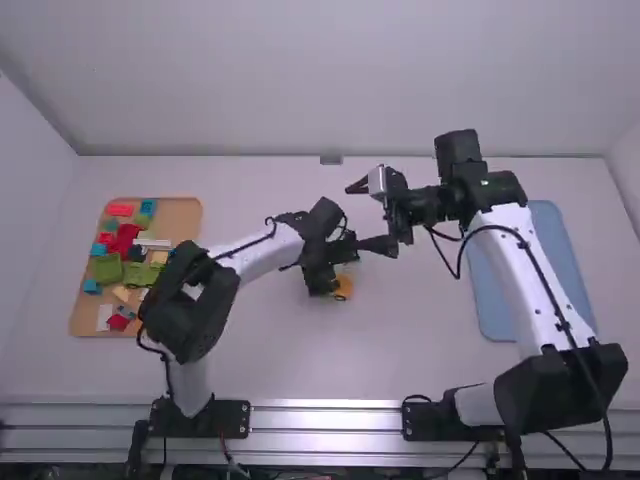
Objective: Assemble lego blocks to make yellow taxi
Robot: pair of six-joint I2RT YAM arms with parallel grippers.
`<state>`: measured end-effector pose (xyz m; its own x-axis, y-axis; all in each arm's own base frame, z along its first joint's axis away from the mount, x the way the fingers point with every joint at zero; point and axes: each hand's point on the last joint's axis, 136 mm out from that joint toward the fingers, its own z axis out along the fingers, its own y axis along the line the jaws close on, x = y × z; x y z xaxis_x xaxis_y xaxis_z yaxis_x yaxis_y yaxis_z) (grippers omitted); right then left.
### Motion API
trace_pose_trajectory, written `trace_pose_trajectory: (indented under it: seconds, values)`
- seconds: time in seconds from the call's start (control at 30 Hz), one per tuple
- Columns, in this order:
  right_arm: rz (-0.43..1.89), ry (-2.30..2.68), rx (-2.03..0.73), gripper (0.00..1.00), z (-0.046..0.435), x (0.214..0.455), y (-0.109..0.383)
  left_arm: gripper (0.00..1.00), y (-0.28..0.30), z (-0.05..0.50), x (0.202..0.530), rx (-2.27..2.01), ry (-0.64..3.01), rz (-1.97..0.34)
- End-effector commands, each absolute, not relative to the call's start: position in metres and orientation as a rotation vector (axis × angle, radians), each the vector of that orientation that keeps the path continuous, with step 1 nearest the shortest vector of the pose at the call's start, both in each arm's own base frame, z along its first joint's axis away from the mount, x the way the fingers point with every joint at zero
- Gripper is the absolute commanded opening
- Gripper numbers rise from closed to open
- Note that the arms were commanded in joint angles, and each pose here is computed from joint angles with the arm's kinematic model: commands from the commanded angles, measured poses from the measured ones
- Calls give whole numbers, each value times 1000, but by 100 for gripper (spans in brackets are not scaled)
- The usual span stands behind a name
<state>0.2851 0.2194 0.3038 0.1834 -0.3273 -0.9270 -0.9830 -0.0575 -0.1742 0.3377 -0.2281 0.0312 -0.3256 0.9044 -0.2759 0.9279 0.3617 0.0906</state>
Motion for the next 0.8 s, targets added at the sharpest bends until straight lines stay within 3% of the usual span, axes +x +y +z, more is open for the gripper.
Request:
trace_pose_trajectory:
  seconds: [0.0, 0.17, 0.43, 0.77]
  values:
    - [909, 1349, -1525, 99, 312, 288, 224, 99, -204, 60, 358, 1360, 2448, -41]
    - [873, 1400, -1502, 99, 312, 298, 232, 99, -168, 80, 374, 1094, 2525, -32]
    - [921, 1285, -1501, 99, 326, 294, 236, 99, -67, 123, 391, 439, 2644, -68]
    - [899, 1374, -1371, 99, 315, 325, 247, 99, 33, 150, 365, -327, 2672, -55]
